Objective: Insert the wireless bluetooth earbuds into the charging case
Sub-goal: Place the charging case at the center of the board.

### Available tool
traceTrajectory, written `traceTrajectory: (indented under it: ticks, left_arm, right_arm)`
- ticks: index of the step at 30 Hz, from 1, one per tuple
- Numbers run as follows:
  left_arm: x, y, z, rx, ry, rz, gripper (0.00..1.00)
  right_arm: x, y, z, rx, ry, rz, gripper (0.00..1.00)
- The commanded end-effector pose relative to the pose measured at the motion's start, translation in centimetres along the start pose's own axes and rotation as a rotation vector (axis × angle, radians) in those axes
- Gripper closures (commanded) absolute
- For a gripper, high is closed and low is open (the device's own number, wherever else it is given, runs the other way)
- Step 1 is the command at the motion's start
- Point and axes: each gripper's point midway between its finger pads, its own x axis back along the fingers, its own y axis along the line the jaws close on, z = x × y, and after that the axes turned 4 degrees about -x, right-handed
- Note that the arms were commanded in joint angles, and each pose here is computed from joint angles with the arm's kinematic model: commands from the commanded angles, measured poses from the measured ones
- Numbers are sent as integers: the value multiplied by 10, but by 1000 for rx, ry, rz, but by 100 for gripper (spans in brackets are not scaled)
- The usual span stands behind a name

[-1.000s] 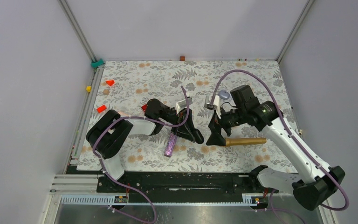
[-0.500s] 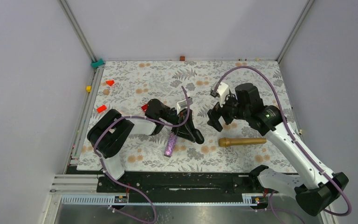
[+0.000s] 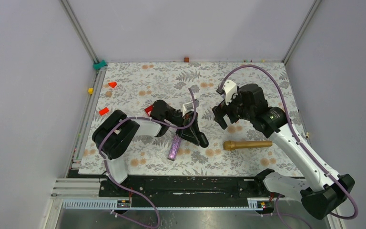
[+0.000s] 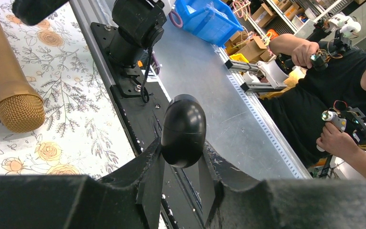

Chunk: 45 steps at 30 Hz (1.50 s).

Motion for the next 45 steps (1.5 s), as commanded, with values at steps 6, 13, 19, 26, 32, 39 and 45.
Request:
traceTrajectory:
  ticks: [6,13,19,26,32,39,45]
  left_arm:
    - [5,-10,-7,-71,114,79,89]
    - [9,-2,-15,-53,121,72,89]
    - [14,11,-19,-61,57,22,88]
    - [34,27,-46,-179,-112,-131,88]
    - [71,49,-61,-220,-258,-314,87]
    - [120,68,-68,-311,-417,-640,87]
    - [159,117,-47,-281,-192,-1052,93]
  right_arm:
    - [12,-2,-16,13,-81,16,0]
    - [13,-2,-16,17,-78,19,1]
    - [12,-5,-16,11,-79,35,0]
    - [6,-15,-16,1,-82,84,1]
    - [-1,-30,-14,-5,-81,155,0]
    - [-8,-50,-9,-16,-63,248,1]
    - [-12,-72,-1,-32,-34,321,1]
